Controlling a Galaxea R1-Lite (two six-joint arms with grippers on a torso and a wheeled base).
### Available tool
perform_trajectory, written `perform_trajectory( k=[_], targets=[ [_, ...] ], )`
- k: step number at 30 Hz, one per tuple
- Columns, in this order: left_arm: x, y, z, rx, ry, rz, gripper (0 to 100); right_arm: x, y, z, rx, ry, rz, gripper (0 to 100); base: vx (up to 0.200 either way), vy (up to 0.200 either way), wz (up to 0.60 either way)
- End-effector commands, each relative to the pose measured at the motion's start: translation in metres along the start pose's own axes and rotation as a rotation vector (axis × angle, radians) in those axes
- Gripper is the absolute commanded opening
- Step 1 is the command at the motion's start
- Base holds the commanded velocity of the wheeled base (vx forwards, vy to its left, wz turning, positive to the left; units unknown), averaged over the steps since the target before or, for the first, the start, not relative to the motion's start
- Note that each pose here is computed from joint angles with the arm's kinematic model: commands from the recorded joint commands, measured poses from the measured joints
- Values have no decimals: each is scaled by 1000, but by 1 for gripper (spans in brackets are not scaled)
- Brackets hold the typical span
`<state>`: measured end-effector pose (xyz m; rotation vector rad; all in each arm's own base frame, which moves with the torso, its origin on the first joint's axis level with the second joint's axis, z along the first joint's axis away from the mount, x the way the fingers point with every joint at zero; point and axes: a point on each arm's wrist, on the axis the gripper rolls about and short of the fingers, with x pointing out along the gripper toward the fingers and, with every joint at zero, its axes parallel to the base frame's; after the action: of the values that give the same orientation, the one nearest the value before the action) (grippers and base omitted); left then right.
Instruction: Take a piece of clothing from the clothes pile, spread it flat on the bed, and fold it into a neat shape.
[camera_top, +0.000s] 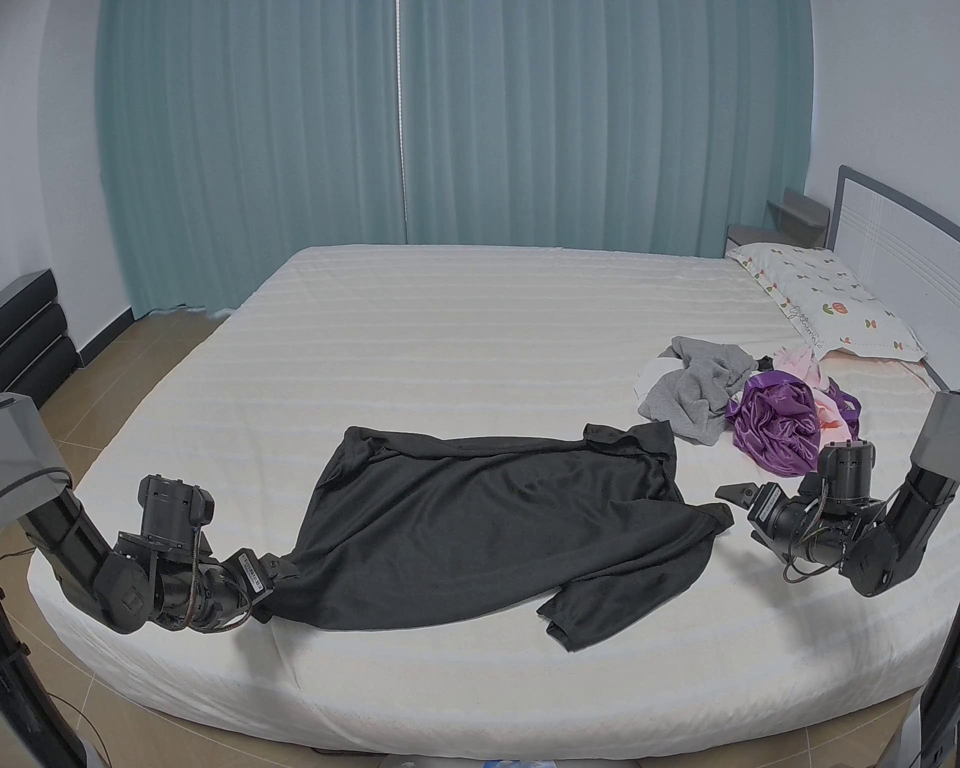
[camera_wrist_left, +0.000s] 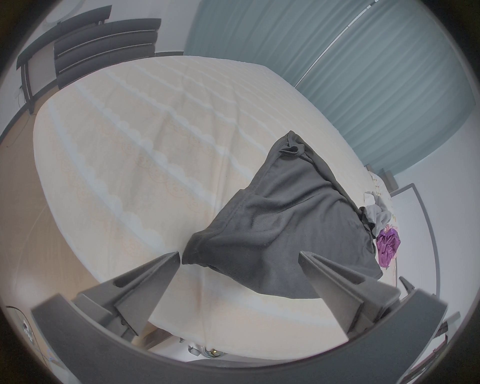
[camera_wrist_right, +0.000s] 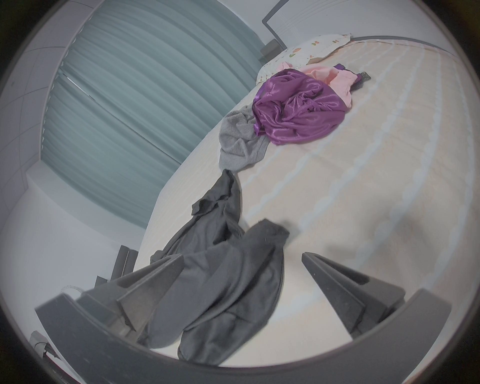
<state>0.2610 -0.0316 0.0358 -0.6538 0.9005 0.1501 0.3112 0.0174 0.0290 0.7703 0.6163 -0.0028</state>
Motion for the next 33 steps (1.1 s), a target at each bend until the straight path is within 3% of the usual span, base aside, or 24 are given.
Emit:
perform_trajectory(
  k=[1,6,11,20,33],
  targets=[
    [6,3,-5,-13,21,1,100,-17,2,-12,-9,20,16,100,0,0,0],
    [6,7,-9,-16,3,-9,100,-23,-1,-28,7,62,7,100,0,0,0],
    [2,12,-15,-98,-14,-44,100,-28,3,-55,-21,160,6,100,0,0,0],
    [-4,17,-22,-114,-18,-68,100,-24,13,-92,-11,291,-1,100,0,0,0],
    [-7,17,-20,-142,-11,-98,100,11,23,-114,-61,315,11,100,0,0,0]
  ],
)
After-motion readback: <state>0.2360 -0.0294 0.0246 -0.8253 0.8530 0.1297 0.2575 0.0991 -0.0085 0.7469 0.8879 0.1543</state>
